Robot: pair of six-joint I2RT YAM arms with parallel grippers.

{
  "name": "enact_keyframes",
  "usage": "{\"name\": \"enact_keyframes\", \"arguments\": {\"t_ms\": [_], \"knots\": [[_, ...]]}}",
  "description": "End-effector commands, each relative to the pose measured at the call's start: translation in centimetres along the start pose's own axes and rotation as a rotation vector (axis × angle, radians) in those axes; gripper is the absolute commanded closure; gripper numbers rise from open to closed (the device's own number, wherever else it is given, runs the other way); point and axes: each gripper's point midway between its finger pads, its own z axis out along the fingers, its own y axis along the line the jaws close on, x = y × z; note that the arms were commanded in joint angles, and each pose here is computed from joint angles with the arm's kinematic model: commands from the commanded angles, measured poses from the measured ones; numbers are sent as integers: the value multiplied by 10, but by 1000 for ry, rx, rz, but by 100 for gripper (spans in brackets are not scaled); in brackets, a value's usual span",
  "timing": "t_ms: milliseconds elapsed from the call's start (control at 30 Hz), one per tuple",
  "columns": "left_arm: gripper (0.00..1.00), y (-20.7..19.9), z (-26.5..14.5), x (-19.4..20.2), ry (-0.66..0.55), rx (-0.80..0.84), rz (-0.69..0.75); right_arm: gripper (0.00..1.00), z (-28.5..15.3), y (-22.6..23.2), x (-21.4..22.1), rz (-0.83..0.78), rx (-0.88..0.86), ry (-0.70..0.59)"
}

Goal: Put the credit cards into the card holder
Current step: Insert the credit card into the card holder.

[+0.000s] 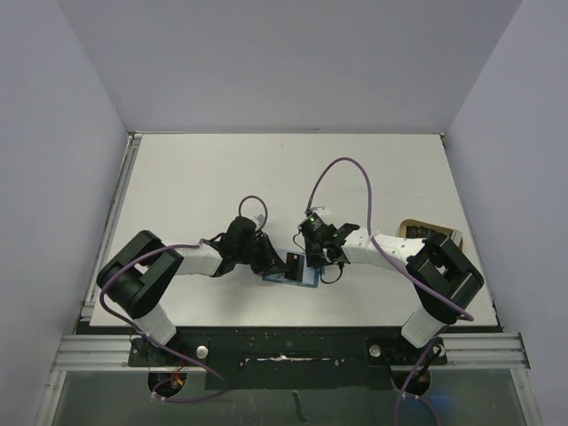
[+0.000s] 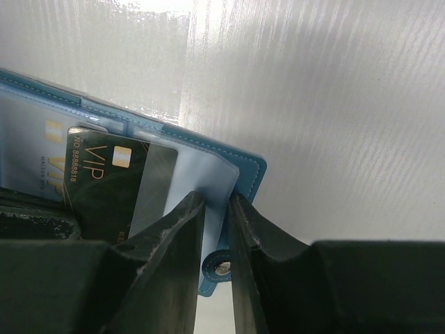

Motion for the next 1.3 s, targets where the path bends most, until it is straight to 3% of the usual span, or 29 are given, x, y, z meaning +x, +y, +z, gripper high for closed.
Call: {"name": "enact_keyframes", "arguments": {"t_ms": [0, 67, 200, 433, 567, 767, 900, 1167, 1267], "knots": [[100, 3, 6, -5, -21, -21, 35, 76, -17, 3, -18, 14, -4, -66], [99, 3, 6, -5, -23, -24, 35, 72, -24, 4, -23, 24, -12, -78], [85, 2, 4, -7, -36, -30, 45, 68, -34, 2, -23, 37, -8, -74], [72, 0, 0, -10, -57, -48, 72, 73, -37, -2, -11, 63, -17, -62], [72, -10, 3, -14, -66, -34, 89, 78, -32, -1, -8, 71, -29, -58], [91, -10, 9, -10, -52, -34, 105, 82, -19, -2, 3, 78, -27, -37], [98, -11, 14, -8, -40, -28, 123, 82, -11, -2, 8, 84, -26, -34], [99, -24, 26, 2, -3, 13, 170, 83, -5, -3, 13, 86, -29, -33], [92, -27, 25, 1, -10, 8, 183, 84, -5, -4, 12, 84, -28, -40]]}}
